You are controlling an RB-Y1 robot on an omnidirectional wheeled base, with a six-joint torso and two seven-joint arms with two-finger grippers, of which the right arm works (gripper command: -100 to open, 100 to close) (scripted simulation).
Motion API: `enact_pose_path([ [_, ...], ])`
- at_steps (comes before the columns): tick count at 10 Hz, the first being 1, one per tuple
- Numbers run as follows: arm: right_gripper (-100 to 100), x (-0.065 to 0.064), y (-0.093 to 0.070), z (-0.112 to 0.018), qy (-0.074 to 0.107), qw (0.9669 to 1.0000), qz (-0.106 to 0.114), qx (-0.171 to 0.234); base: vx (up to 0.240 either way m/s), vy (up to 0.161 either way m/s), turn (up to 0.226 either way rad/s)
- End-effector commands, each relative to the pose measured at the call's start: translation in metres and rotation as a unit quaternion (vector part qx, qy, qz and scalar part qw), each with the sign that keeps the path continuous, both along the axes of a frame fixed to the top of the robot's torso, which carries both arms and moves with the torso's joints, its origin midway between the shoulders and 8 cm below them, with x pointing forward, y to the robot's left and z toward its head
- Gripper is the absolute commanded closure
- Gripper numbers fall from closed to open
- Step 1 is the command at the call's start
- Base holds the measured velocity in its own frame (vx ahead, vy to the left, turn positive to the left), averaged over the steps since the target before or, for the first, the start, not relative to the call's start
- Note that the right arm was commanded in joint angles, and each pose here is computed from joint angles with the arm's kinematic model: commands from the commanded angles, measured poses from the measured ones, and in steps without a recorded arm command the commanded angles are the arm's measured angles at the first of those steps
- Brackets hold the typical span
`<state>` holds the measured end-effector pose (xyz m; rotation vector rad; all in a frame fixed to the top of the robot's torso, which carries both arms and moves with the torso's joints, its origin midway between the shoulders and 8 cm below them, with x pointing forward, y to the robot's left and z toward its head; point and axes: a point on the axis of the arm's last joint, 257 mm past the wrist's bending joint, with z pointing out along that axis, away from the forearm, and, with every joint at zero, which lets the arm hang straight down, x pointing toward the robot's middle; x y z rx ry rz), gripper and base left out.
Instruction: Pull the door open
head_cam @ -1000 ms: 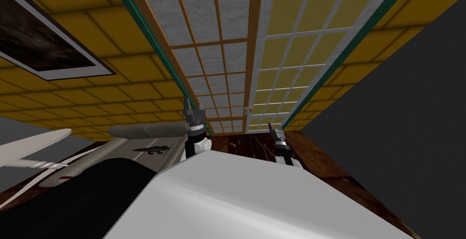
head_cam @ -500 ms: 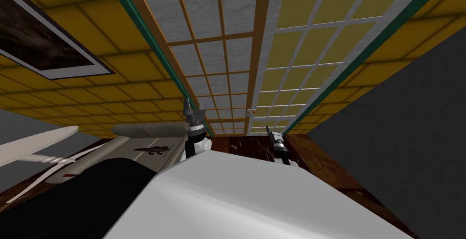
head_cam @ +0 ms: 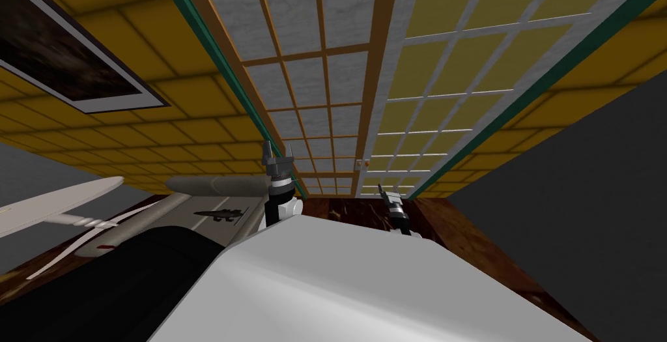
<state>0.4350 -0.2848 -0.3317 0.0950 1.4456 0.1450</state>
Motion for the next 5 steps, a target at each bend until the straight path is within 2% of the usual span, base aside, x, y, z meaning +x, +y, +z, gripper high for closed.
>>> enact_pose_path([
  [1,-100,-0.001,0.004,-0.011,0.01,0.9998,0.0,-0.016,0.113,0.013,0.055],
  [3,-100,-0.003,0.01,-0.025,0.022,0.9992,0.001,-0.032,0.106,-0.003,0.057],
  [4,-100,-0.003,0.01,-0.025,0.022,0.9992,0.001,-0.032,0.073,-0.002,0.017],
  [5,-100,-0.004,0.013,-0.03,0.027,0.9989,0.002,-0.038,0.054,0.0,0.03],
])
